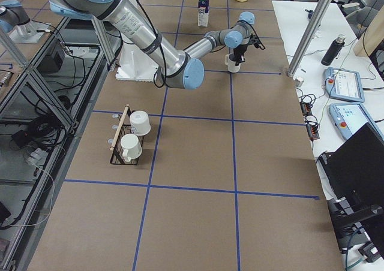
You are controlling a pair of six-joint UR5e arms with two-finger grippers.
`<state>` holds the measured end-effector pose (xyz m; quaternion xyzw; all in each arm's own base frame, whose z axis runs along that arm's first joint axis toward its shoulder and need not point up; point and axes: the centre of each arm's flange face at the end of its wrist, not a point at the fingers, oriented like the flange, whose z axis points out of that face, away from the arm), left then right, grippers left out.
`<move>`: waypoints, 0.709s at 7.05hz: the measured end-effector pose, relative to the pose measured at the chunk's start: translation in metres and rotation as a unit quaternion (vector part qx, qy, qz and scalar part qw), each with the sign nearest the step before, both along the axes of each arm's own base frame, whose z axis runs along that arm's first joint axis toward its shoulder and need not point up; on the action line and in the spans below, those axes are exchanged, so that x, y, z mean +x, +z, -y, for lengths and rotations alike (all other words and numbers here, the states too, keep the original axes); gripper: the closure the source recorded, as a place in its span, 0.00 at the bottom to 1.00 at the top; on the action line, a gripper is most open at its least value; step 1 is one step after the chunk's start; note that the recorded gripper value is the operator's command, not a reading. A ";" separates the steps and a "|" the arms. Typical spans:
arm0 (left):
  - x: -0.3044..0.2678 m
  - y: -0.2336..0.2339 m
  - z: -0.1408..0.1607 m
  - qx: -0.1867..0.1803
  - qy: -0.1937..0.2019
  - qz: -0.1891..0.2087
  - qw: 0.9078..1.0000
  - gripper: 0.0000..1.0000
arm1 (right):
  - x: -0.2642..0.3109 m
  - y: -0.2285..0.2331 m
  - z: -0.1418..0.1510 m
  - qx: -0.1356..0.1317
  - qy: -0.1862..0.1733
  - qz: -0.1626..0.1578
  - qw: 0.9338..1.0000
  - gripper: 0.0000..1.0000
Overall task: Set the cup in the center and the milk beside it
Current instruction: 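Carry the white mug to the table center and lower it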
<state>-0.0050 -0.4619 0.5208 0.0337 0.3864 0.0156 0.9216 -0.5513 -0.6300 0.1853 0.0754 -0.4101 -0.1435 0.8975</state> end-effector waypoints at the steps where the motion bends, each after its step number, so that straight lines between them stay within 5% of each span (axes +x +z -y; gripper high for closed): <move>1: 0.000 0.000 0.000 0.000 0.000 0.000 1.000 0.02 | -0.003 0.003 -0.001 -0.001 -0.002 -0.002 1.000 0.84; 2: 0.000 -0.001 0.000 0.000 0.000 0.000 1.000 0.02 | -0.004 0.007 -0.001 -0.002 -0.004 -0.004 1.000 0.13; 3: 0.000 -0.001 0.000 0.000 0.000 0.000 1.000 0.02 | -0.005 0.009 -0.001 -0.003 -0.004 -0.006 1.000 0.00; 5: 0.000 -0.003 0.000 0.001 -0.001 -0.001 1.000 0.02 | -0.006 0.004 0.000 -0.002 -0.003 -0.003 1.000 0.00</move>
